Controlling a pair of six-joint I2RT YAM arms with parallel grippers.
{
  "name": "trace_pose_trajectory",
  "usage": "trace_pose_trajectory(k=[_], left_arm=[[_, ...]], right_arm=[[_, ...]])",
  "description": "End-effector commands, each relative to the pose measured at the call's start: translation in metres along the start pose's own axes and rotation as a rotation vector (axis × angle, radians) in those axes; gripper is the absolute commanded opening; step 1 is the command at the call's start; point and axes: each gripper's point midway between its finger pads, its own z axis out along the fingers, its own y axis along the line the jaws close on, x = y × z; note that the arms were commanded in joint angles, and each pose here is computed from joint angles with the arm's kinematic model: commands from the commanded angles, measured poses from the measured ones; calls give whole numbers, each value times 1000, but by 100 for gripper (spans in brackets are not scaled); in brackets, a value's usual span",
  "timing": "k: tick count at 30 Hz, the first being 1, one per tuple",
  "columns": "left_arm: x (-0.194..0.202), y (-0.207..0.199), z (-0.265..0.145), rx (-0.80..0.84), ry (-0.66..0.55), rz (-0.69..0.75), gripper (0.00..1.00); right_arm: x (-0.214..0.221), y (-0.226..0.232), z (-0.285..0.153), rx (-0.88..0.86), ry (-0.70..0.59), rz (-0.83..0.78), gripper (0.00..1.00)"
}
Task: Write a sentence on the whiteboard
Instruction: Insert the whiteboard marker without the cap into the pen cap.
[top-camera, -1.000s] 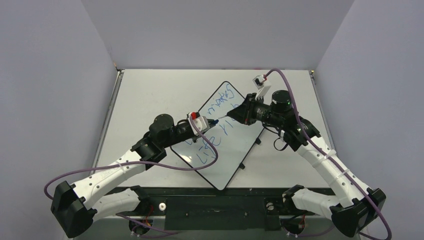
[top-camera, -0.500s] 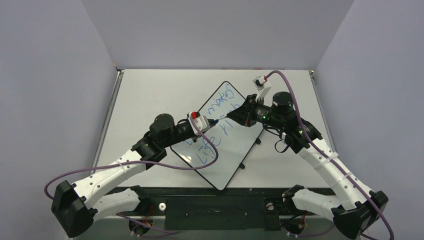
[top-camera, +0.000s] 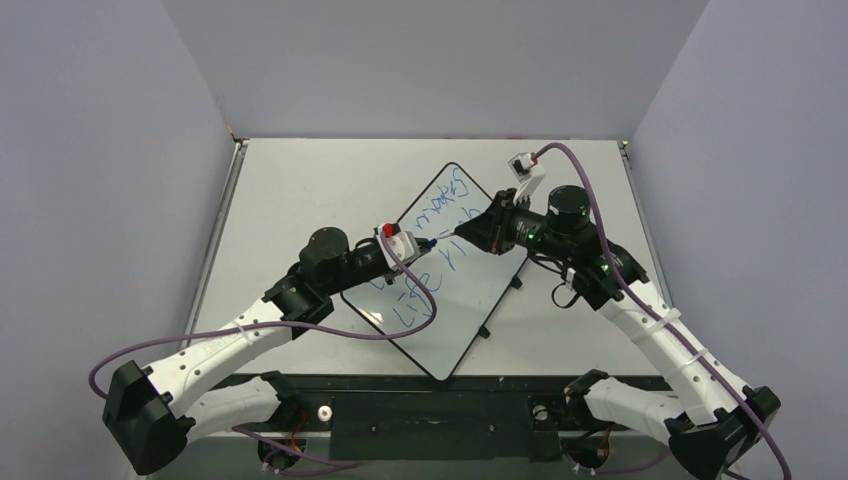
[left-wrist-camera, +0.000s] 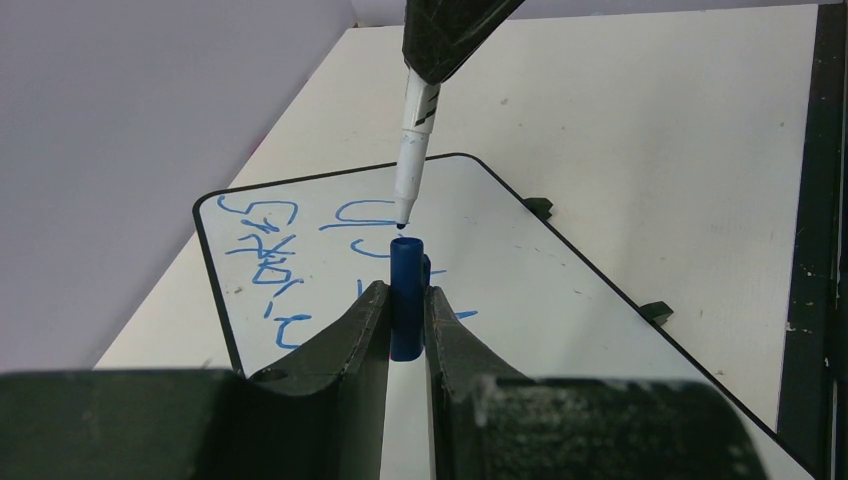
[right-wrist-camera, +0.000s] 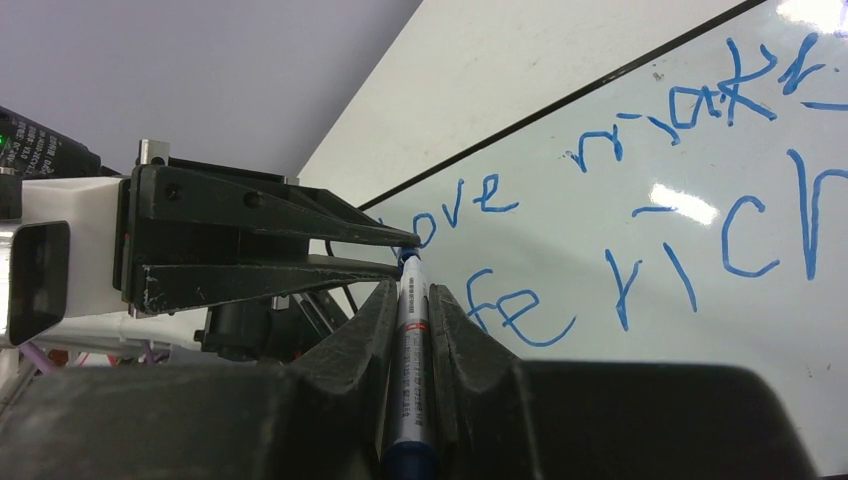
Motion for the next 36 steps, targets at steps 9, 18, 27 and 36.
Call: trace_pose_trajectory(k=[9,18,27,36], left_arm=[[-17,5,2,-10,-64,4,0],[-19,5,1,-9,-70,4,0],[-21,4,-1,-7,-79,5,0],[-22,4,-1,-7,-80,7,0]], right_arm=[[-8,13,-7,-31,-43,-37,0],[-1,11,0,-26,-26,-31,0],[3,7,5,-14,-17,-30,0],[-4,11,1,-16,-42,-37,0]])
